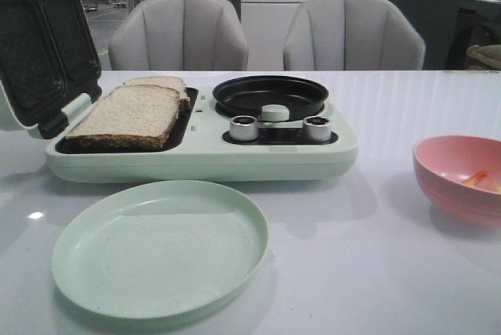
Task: Make breakfast with bread and shrimp
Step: 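Release the bread and withdraw the right gripper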
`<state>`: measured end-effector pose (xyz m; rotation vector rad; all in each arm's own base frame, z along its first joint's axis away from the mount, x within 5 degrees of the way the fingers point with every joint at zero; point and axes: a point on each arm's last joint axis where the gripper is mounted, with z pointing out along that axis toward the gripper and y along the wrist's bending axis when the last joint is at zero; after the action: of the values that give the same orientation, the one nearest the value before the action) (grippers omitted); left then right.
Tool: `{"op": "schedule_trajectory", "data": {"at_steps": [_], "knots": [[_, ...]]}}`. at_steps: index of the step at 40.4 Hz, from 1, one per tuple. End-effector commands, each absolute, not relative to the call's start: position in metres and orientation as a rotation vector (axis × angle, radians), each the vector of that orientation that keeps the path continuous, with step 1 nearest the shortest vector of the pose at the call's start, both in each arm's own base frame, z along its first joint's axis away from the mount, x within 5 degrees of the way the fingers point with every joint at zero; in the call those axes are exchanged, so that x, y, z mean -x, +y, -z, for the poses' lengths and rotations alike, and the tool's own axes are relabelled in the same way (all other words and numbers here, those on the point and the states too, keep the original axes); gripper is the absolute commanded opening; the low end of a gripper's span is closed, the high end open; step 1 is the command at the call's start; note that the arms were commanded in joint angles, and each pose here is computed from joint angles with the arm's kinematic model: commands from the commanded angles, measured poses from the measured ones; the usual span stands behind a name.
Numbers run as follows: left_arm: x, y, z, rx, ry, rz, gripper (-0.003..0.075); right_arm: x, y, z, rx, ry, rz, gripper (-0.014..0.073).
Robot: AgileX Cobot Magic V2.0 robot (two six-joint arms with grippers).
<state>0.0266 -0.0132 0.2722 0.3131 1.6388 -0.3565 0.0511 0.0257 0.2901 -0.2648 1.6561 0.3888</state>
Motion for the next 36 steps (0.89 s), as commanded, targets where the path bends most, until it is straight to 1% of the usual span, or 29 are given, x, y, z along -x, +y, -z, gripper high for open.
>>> {"op": "schedule_trajectory", "data": {"at_steps": [1, 6, 8, 12, 16, 21, 25, 29, 33, 36], "knots": [[-0.024, -0.012, -0.289, -0.287, 1.525, 0.386, 0.0636, -0.048, 0.022, -0.287, 0.236, 1.535, -0.364, 0.0482], [-0.024, -0.012, -0.290, -0.290, 1.515, 0.373, 0.0636, -0.053, 0.021, -0.270, 0.216, 1.507, -0.345, 0.0482], [-0.024, -0.011, -0.292, -0.299, 1.496, 0.345, 0.0636, -0.054, 0.021, -0.268, 0.211, 1.502, -0.343, 0.0482], [-0.022, -0.009, -0.305, -0.296, 1.464, 0.340, 0.0636, -0.055, 0.021, -0.266, 0.211, 1.507, -0.343, 0.0482], [-0.028, -0.012, -0.324, -0.264, 1.509, 0.369, 0.0636, -0.055, 0.021, -0.266, 0.212, 1.509, -0.343, 0.0482], [-0.057, -0.022, -0.344, -0.254, 1.617, 0.346, 0.0636, -0.055, 0.021, -0.266, 0.212, 1.509, -0.343, 0.0482], [-0.088, -0.034, -0.361, -0.232, 1.681, 0.351, 0.0636, -0.055, 0.021, -0.266, 0.212, 1.509, -0.343, 0.0482], [-0.116, -0.047, -0.377, -0.186, 1.707, 0.397, 0.0636, -0.055, 0.021, -0.266, 0.212, 1.509, -0.343, 0.0482], [-0.143, -0.059, -0.396, -0.175, 1.711, 0.404, 0.0636, -0.055, 0.021, -0.266, 0.212, 1.509, -0.343, 0.0482], [-0.161, -0.062, -0.409, -0.117, 1.722, 0.424, 0.0636, -0.055, 0.021, -0.266, 0.212, 1.509, -0.343, 0.0482]]}}
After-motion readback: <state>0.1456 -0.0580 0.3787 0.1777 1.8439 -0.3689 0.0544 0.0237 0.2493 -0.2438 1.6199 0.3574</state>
